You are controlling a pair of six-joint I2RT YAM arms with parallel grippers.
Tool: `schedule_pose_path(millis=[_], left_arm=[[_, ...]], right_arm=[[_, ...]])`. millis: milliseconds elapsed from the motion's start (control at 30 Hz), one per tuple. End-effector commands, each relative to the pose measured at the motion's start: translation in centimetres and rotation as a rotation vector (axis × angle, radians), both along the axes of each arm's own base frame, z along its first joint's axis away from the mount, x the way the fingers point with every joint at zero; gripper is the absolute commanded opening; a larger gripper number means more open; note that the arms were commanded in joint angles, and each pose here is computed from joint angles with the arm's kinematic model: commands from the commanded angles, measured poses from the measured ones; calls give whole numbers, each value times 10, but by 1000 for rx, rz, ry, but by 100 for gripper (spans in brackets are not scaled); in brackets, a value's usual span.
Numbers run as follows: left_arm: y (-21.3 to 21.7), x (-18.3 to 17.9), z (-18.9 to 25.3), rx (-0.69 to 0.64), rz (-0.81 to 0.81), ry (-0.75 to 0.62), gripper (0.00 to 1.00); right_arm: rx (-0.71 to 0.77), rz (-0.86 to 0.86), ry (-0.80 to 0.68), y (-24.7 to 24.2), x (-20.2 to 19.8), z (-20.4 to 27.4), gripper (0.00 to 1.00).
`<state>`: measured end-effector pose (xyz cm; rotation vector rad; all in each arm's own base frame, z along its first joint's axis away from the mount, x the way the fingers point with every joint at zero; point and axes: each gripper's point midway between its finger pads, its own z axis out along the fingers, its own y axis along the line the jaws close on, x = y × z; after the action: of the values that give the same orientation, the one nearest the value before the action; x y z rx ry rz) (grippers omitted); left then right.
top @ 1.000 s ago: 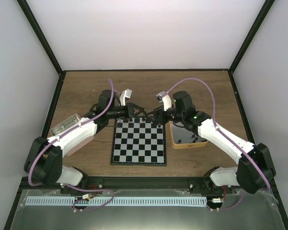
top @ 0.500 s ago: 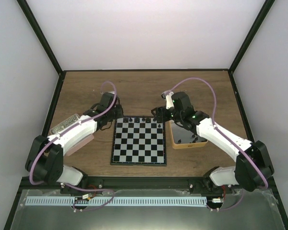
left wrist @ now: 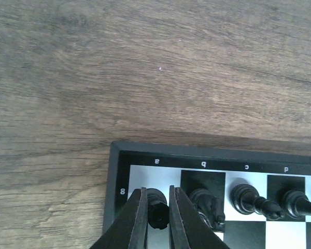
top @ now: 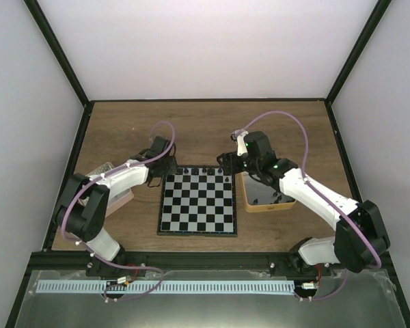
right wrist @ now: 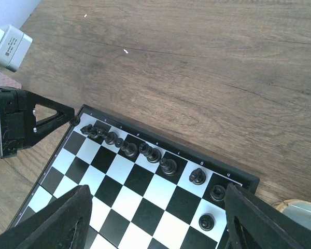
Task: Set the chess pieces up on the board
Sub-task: Place the chess piece on the chessboard.
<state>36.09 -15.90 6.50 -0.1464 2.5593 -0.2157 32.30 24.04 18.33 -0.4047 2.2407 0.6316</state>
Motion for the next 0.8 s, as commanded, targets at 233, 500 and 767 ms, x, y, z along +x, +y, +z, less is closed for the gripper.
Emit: schedule_pose_path(millis=[233,500,767], left_arm=[[-9,3,-12,-34,-30,12,6],[-5,2,-16,-15,-24,14,9],[-1,-2,-7,-4,-20,3,23]], right_arm=[[-13,-20,7,-2,1,-4,72],[-20,-24,16,-2,2,-7,72],[-20,-98,-9,-12,8,5,72]])
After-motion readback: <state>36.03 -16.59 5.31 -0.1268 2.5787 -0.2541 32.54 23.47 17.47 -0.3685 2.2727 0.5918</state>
